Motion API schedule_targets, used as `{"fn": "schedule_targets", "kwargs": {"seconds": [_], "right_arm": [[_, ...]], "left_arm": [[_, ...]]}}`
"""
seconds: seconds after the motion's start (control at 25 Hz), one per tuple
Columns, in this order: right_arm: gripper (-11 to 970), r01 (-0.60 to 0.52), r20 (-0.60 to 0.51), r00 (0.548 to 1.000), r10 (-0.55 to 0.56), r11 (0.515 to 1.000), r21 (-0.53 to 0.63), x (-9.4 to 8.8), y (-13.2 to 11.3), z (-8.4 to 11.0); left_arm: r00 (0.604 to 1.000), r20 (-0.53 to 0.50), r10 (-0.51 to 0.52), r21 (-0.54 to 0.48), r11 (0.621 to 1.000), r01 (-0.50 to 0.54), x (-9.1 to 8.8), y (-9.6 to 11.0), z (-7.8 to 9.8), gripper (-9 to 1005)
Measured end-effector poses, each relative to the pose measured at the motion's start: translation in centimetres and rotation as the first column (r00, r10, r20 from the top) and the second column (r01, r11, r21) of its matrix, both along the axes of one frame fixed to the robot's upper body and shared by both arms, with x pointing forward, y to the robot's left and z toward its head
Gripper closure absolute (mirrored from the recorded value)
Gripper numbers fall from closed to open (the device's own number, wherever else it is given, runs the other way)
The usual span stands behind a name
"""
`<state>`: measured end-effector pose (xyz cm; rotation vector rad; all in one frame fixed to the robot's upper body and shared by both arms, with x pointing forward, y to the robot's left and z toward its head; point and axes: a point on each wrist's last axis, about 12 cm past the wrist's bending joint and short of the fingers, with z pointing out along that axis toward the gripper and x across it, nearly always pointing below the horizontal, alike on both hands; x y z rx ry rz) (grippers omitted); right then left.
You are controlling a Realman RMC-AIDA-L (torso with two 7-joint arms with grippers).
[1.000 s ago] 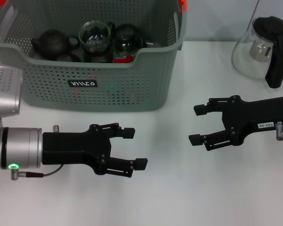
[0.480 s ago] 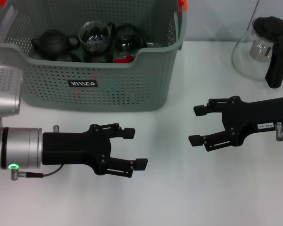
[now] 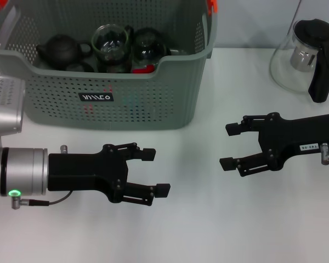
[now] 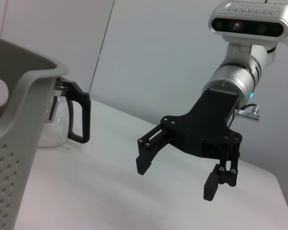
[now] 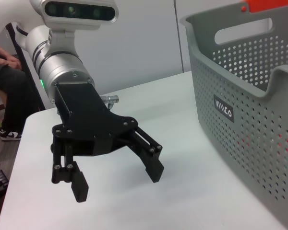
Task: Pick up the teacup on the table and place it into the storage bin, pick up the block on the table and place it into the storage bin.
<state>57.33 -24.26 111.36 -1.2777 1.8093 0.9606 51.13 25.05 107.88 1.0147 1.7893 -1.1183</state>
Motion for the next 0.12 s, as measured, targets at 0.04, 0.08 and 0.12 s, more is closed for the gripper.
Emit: {"fn": "schedule_targets", "kwargs": {"seconds": [0.04, 0.08, 0.12], "right_arm": [[32, 0.001, 0.000, 1.000, -0.001, 1.000, -0.001, 0.01, 0.00, -0.02], [32, 0.002, 0.001, 1.000, -0.002, 1.000, -0.002, 0.02, -0.01, -0.04], [32, 0.004, 0.001, 1.000, -0.004, 1.000, -0.003, 0.04, 0.00, -0.06]], "left_arm": [[1.000, 0.000, 0.000, 0.000, 1.000, 0.000, 0.01, 0.00, 0.00, 47], [1.000, 0.000, 0.001, 0.000, 1.000, -0.001, 0.01, 0.01, 0.00, 47], [1.000, 0.000, 0.001, 0.001, 1.000, -0.001, 0.02, 0.02, 0.00, 47]]}}
